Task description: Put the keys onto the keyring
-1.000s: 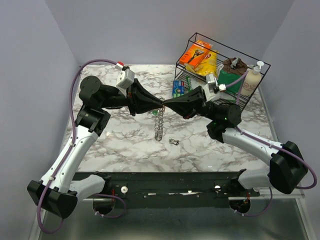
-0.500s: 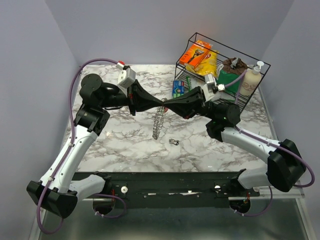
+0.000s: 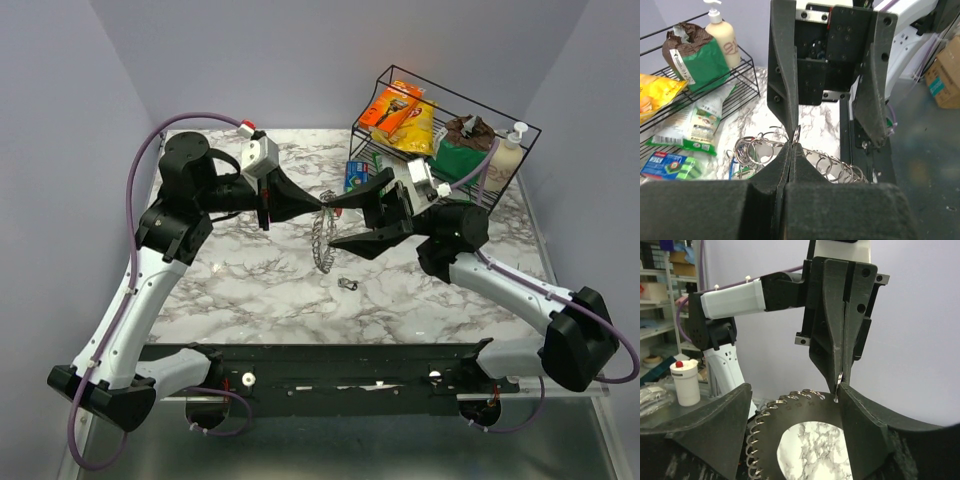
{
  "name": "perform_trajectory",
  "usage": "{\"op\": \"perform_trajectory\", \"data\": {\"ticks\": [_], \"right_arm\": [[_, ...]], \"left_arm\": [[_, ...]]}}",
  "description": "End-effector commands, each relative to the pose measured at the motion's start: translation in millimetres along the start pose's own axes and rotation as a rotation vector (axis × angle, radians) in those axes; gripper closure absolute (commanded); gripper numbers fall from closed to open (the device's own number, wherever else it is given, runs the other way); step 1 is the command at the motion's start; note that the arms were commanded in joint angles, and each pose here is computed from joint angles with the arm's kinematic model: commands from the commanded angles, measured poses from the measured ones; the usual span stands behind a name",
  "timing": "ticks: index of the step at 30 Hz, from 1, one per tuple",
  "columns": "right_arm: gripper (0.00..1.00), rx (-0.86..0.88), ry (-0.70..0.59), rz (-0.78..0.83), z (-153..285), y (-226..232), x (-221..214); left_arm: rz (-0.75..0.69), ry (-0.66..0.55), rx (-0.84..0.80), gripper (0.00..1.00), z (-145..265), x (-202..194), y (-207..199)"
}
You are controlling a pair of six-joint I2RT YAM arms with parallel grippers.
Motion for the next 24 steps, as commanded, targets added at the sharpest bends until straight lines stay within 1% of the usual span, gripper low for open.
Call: {"op": "perform_trajectory", "data": {"ticks": [1, 2, 4, 5, 6, 8, 13, 14, 15, 16, 17, 18, 19, 23, 24], "right_arm": [[0.21, 0.001, 0.055, 0.124, -6, 11, 29], [0.2, -0.051, 0.088, 0.071, -8, 7, 31], [0.18, -0.123, 0.126, 0.057, -10, 1, 37], [0.18, -0.186, 0.186, -0.022, -8, -6, 29], [0.18, -0.188, 0.193, 0.016, -13, -6, 40], [0.18, -0.232, 0.231, -0.031, -11, -10, 37], [0.19, -0.277, 0.267, -0.053, -16, -18, 43], [0.2, -0.302, 0.293, -0.082, -14, -20, 39], [0.21, -0.308, 0.308, -0.078, -14, -22, 39], [0.25, -0.31, 0.318, -0.078, -17, -25, 42], [0.27, -0.327, 0.35, -0.113, -15, -26, 37], [0.29, -0.326, 0.365, -0.112, -15, -28, 37], [0.33, -0.334, 0.386, -0.132, -15, -32, 32], [0.41, -0.356, 0.446, -0.17, -16, -36, 24], [0.43, -0.352, 0.457, -0.142, -18, -37, 26]], "left_arm": [[-0.032, 0.098, 0.036, 1.0, 6, -5, 0], [-0.031, 0.108, 0.035, 1.0, 7, -6, 0], [-0.027, 0.128, 0.039, 1.0, 9, -7, -1], [-0.028, 0.131, 0.032, 1.0, 9, -7, -3], [-0.021, 0.138, 0.029, 1.0, 10, -8, -5], [-0.031, 0.14, 0.027, 1.0, 11, -8, -6], [-0.032, 0.166, 0.025, 1.0, 14, -8, -9], [-0.038, 0.172, 0.024, 1.0, 14, -8, -9], [-0.029, 0.183, 0.022, 1.0, 15, -9, -11], [-0.03, 0.19, 0.029, 1.0, 16, -8, -10], [-0.037, 0.196, 0.026, 1.0, 16, -9, -11], [-0.029, 0.206, 0.024, 1.0, 17, -10, -12], [-0.031, 0.209, 0.022, 1.0, 17, -9, -12], [-0.018, 0.223, 0.015, 1.0, 16, -13, -14], [-0.014, 0.225, 0.016, 1.0, 16, -14, -14]]}}
Point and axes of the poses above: each gripper's point midway between its finger pads, its own z axis back along the fingers, its own y axis along the line the jaws close on, x = y × z, the point moved 10 cm from there along z, back along the fingers, and after that the axes turned 15 degrees about -z, right-handed, at the moved point
